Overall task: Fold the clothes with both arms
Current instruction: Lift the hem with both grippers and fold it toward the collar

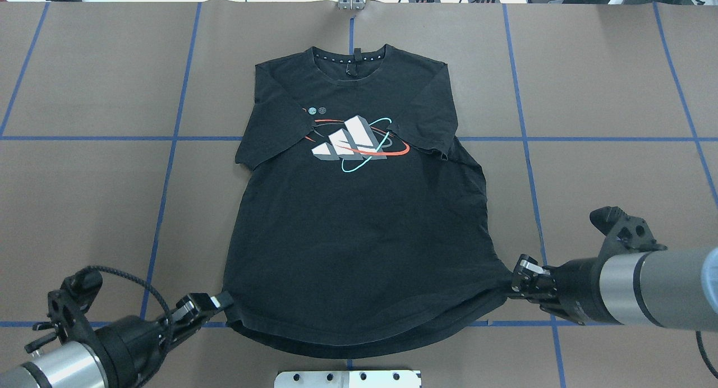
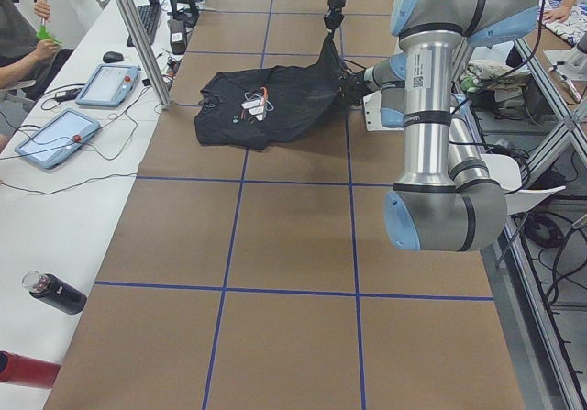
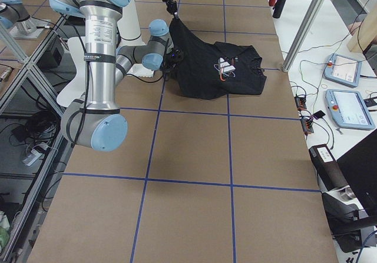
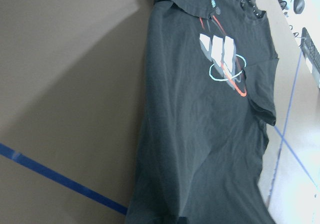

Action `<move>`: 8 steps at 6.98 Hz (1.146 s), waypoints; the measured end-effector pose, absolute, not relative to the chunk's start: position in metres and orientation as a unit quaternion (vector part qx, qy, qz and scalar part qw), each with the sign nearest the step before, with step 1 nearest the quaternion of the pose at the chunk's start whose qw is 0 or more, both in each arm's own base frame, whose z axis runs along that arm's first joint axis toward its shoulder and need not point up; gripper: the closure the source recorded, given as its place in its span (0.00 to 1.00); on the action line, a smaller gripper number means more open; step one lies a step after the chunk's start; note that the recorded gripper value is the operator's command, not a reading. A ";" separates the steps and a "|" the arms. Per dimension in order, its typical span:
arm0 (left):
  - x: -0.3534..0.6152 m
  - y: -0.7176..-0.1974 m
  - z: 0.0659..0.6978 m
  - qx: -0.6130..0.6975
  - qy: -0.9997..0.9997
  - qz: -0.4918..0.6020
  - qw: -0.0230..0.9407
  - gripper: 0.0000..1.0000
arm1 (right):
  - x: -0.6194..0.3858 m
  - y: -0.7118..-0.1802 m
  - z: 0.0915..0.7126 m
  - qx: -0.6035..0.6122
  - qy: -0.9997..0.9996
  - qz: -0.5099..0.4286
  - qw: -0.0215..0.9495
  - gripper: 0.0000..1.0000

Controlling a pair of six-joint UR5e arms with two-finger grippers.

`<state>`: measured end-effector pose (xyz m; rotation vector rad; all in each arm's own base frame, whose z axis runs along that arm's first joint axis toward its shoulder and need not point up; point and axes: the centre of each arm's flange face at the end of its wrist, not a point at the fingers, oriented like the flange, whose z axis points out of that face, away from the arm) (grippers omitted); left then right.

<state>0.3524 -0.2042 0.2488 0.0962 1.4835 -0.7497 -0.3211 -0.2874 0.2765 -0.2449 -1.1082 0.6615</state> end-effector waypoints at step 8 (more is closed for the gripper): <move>0.397 -0.500 0.310 0.170 0.557 -0.405 0.705 1.00 | -0.314 -0.571 0.297 -0.058 -0.456 0.394 0.796 1.00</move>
